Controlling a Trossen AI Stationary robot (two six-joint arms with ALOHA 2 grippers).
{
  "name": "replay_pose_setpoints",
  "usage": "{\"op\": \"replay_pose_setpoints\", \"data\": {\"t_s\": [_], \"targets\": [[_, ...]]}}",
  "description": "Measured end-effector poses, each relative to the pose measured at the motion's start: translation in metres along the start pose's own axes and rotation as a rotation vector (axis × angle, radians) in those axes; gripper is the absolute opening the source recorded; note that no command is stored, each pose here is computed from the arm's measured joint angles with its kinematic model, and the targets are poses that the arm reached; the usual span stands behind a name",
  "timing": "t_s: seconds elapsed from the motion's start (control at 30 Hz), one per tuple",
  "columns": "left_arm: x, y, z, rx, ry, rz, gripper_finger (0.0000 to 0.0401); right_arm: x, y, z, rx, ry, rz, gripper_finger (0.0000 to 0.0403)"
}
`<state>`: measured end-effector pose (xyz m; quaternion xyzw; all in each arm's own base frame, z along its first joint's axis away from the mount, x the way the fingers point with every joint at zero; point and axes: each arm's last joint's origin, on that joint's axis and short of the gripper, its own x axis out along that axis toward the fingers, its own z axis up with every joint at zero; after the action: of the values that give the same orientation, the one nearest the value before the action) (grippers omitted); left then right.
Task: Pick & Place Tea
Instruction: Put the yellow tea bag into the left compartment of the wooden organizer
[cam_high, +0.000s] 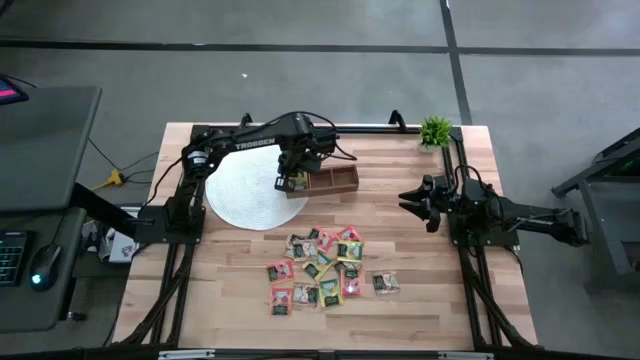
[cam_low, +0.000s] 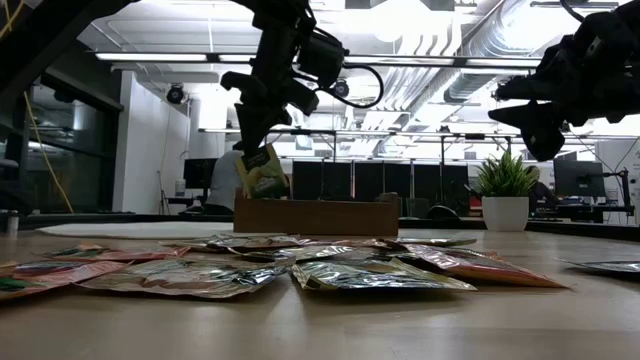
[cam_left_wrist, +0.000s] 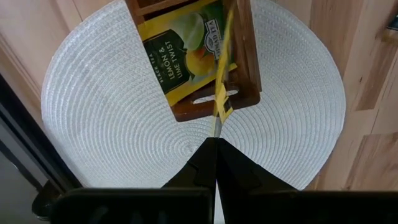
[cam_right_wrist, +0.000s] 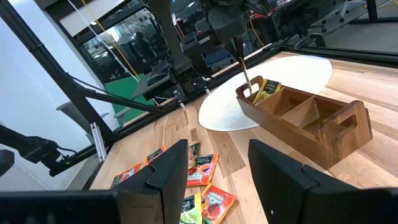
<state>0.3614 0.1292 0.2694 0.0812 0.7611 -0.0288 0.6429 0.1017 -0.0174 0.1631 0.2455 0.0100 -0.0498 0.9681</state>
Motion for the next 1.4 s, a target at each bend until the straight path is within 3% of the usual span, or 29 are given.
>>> {"op": "replay_pose_setpoints", "data": {"t_s": [0.57, 1.03, 1.2, 1.4], "targets": [[0.000, 0.000, 0.000, 0.008, -0.008, -0.015, 0.0006, 0.000, 0.000, 0.000, 0.000, 0.000, 0.000, 0.0165], [0.000, 0.003, 0.001, -0.031, 0.020, 0.084, 0.0105, 0.000, 0.000, 0.000, 0.000, 0.000, 0.000, 0.0165], [-0.004, 0.006, 0.005, -0.051, -0.036, 0.105, 0.0106, 0.000, 0.000, 0.000, 0.000, 0.000, 0.000, 0.0165], [-0.010, -0.005, 0.021, -0.028, -0.188, 0.055, 0.0106, 0.000, 0.000, 0.000, 0.000, 0.000, 0.000, 0.0165]]}}
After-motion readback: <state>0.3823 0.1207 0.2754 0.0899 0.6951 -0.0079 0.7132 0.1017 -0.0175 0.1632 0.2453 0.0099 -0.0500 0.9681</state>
